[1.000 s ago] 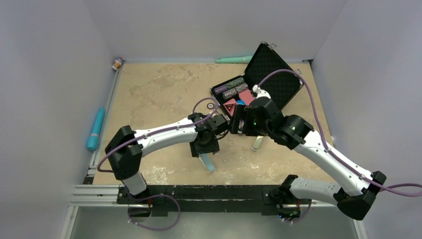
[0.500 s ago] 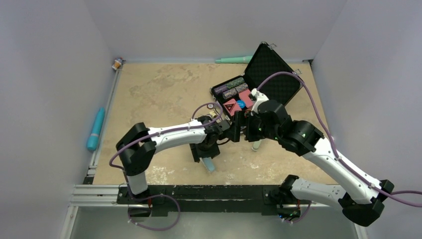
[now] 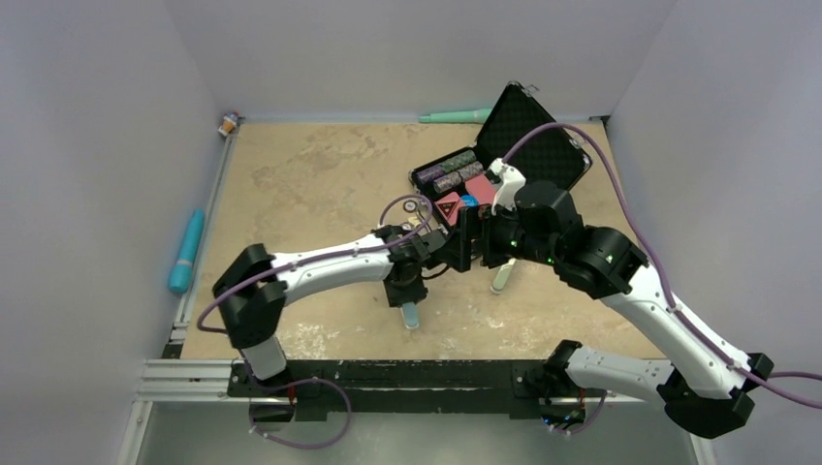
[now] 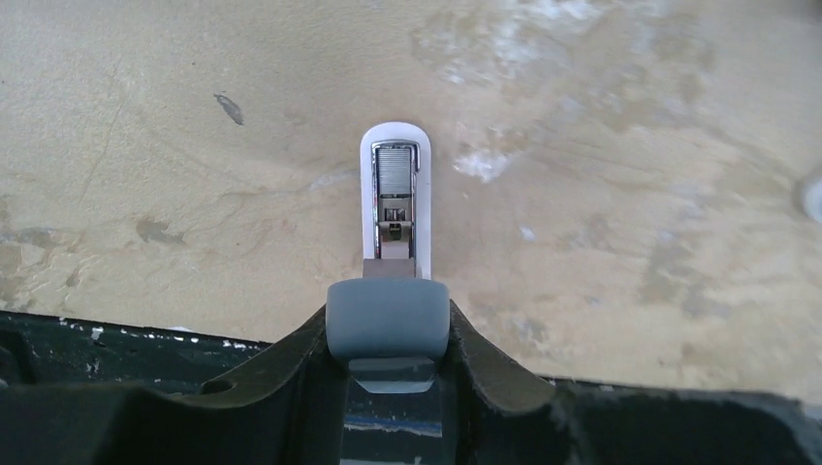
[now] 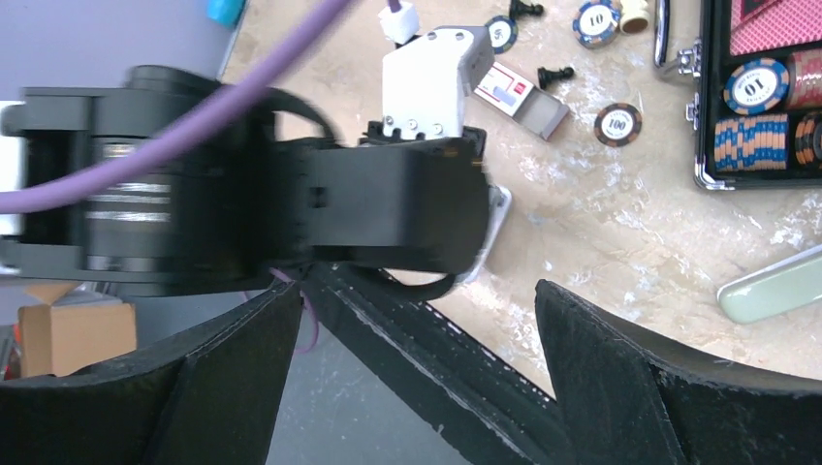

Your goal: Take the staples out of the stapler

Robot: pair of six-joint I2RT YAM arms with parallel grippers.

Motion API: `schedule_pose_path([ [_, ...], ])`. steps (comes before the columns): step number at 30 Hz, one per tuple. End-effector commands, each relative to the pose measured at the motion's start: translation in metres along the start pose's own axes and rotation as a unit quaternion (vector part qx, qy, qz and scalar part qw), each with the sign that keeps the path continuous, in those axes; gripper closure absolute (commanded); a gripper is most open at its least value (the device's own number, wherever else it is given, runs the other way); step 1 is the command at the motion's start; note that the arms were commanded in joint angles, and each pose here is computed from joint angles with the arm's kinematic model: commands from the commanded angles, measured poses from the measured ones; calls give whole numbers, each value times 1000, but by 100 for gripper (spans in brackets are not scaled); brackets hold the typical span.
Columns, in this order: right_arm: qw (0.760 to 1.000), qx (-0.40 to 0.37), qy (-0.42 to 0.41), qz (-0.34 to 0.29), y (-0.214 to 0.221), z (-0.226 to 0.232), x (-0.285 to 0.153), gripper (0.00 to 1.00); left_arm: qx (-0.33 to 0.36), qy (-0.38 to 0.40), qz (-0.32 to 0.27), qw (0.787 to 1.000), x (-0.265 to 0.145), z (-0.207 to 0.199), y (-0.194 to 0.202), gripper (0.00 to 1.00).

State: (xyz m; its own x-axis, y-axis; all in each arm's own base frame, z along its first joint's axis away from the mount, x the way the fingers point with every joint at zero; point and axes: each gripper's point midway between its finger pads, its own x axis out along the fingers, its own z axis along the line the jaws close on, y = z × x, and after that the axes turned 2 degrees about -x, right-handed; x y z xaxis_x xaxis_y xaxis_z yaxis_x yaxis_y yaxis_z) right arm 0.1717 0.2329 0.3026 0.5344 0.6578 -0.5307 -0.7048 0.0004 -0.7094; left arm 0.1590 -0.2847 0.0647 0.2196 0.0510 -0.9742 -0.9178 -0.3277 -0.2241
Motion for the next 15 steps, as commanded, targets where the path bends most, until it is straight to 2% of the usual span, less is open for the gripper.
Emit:
schedule_pose_path([
  [1, 999, -16, -43, -24, -26, 23, -17, 5, 40, 146, -42, 988, -62, -8, -19, 100],
  [4, 998, -19, -54, -30, -35, 28, -16, 5, 35, 247, -59, 967, -88, 1, -27, 100],
  [6, 997, -17, -57, -38, -41, 28, -15, 5, 26, 284, -65, 956, -94, 15, -31, 100],
  [11, 993, 8, -78, -83, -61, 29, -13, 4, 72, 351, -56, 932, -112, 40, -30, 100],
  [13, 989, 21, -119, -89, -66, 39, -9, 4, 114, 397, -51, 909, -129, 37, -25, 100],
  [15, 981, 29, -176, -72, -62, 53, -4, 3, 150, 461, -49, 873, -153, 27, -18, 100],
])
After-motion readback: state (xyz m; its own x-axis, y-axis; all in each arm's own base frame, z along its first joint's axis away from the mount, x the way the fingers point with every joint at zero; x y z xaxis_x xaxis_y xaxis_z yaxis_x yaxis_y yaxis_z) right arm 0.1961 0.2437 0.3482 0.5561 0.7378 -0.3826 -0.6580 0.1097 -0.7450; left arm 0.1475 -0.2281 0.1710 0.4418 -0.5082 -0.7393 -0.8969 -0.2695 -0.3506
